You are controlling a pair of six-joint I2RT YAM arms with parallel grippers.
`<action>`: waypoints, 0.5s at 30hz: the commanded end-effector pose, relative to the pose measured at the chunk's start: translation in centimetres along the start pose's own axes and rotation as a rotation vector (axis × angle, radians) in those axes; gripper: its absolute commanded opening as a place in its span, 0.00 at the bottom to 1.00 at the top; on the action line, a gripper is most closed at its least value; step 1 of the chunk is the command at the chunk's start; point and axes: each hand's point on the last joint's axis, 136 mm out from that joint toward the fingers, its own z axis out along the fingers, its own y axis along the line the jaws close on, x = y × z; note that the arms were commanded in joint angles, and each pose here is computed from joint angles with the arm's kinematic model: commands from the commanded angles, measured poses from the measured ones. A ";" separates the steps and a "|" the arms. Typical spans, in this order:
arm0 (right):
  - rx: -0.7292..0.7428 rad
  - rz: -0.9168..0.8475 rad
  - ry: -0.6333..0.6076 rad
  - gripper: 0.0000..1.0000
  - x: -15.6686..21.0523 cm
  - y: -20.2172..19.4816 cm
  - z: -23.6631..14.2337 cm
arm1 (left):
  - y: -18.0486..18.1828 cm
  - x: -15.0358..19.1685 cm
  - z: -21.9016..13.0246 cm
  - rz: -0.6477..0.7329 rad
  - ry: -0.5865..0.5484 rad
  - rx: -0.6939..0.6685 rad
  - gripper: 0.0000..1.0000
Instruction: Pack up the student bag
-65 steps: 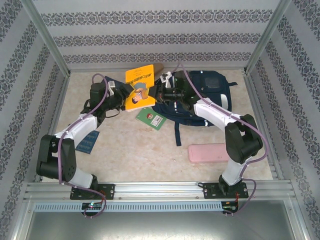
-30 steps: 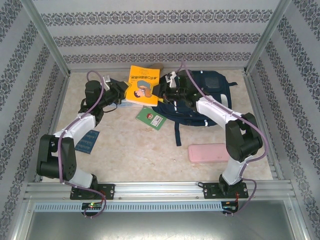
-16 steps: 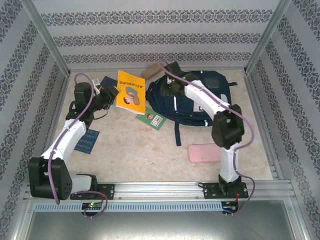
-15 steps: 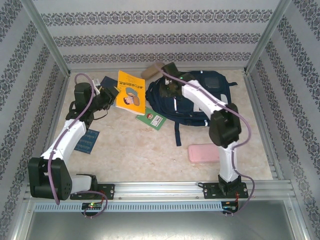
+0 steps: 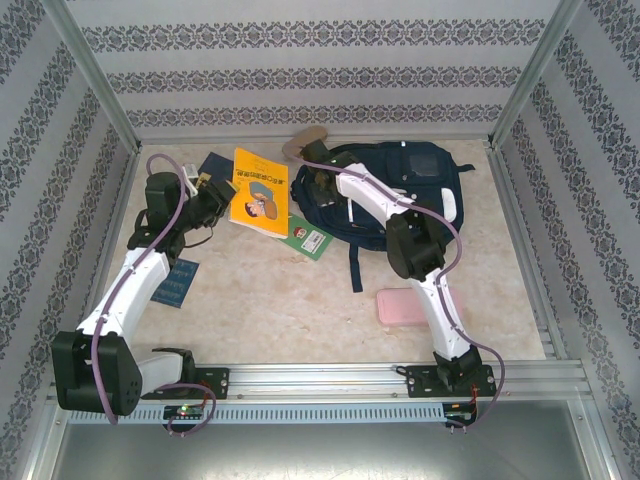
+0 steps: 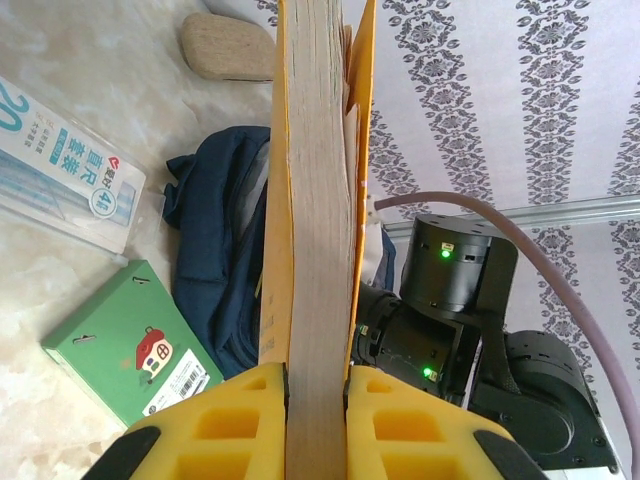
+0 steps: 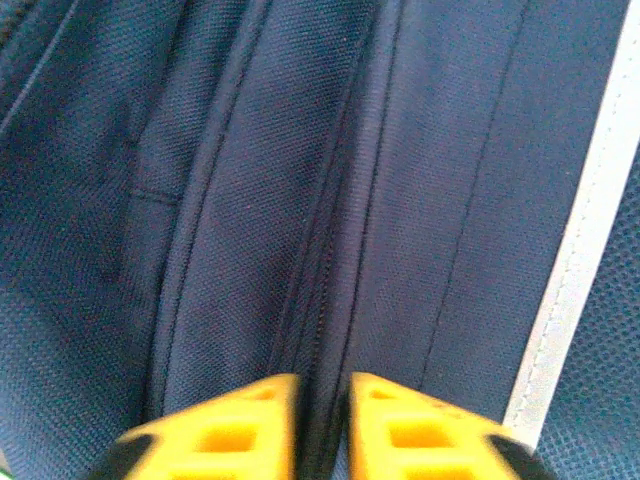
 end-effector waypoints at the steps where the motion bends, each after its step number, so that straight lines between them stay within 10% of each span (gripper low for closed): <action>1: 0.049 -0.005 0.011 0.00 0.2 -1.5 -0.4 | -1.9 -0.7 -1.0 0.066 -0.032 0.063 0.00; 15: -0.149 0.115 -0.284 0.00 -4.4 -4.2 -17.1 | -2.1 -0.5 3.1 0.106 -0.026 0.083 0.00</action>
